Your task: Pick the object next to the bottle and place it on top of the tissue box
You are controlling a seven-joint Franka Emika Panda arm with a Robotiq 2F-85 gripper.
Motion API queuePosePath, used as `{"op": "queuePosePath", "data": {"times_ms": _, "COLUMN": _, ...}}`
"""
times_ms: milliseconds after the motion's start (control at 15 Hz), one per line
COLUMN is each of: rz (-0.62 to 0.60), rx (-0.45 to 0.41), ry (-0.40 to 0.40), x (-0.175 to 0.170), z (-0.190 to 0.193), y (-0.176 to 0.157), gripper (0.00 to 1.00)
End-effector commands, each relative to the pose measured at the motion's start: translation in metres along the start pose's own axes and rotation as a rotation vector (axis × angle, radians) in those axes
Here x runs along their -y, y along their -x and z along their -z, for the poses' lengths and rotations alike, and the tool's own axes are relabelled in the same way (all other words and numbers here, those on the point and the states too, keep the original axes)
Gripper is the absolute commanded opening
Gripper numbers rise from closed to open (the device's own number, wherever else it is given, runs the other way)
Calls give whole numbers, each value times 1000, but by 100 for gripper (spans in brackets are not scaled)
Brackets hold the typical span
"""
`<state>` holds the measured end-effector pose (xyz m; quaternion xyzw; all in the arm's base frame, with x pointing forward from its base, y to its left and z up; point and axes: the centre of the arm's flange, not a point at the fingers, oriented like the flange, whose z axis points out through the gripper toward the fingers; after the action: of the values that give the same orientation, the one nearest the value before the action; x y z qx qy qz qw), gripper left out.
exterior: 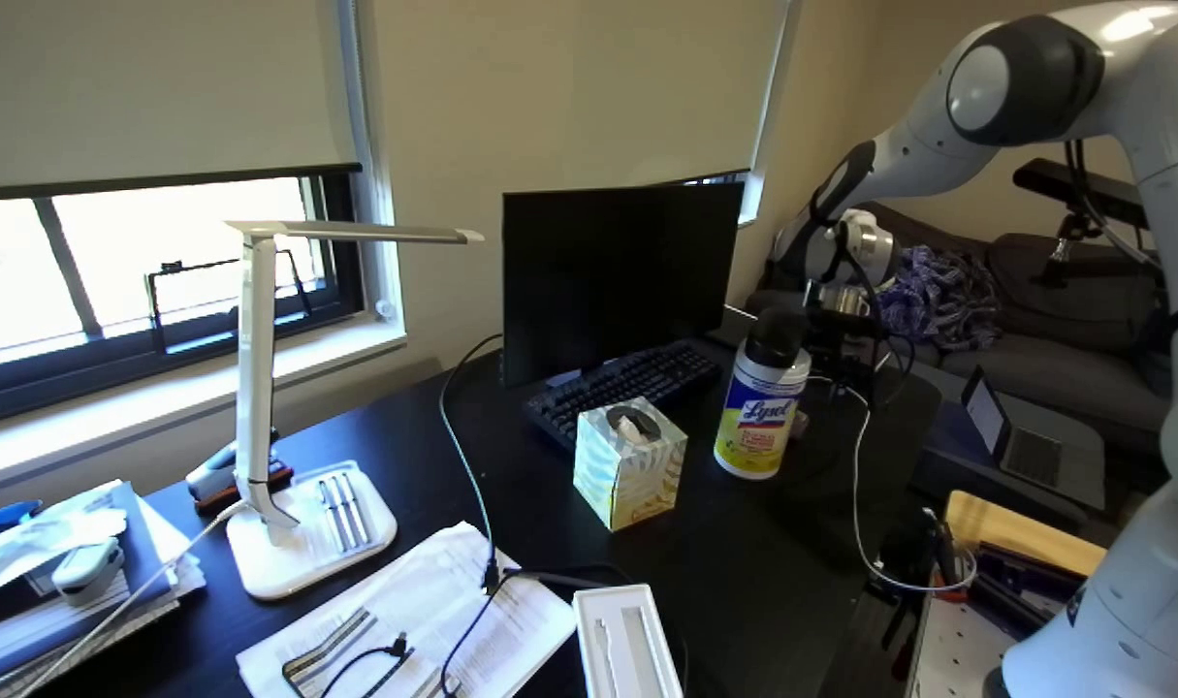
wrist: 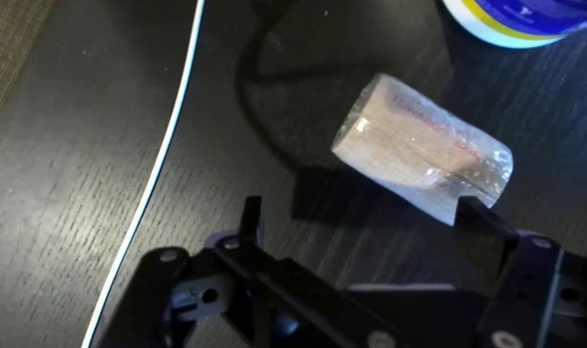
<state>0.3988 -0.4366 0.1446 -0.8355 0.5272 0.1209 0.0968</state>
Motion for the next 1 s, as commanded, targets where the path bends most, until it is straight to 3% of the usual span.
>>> {"op": "queuePosePath", "data": {"times_ms": 0, "rz": 190, "rx": -45, "ry": 31, "x": -10, "z": -9, "y": -10, "gripper": 100}}
{"op": "queuePosePath", "data": {"times_ms": 333, "rz": 370, "rx": -84, "ry": 15, "x": -21, "z": -24, "y": -21, "gripper": 100}}
{"op": "queuePosePath", "data": {"times_ms": 933, "rz": 396, "rx": -42, "ry": -87, "x": -51, "z": -34, "y": -33, "gripper": 100}}
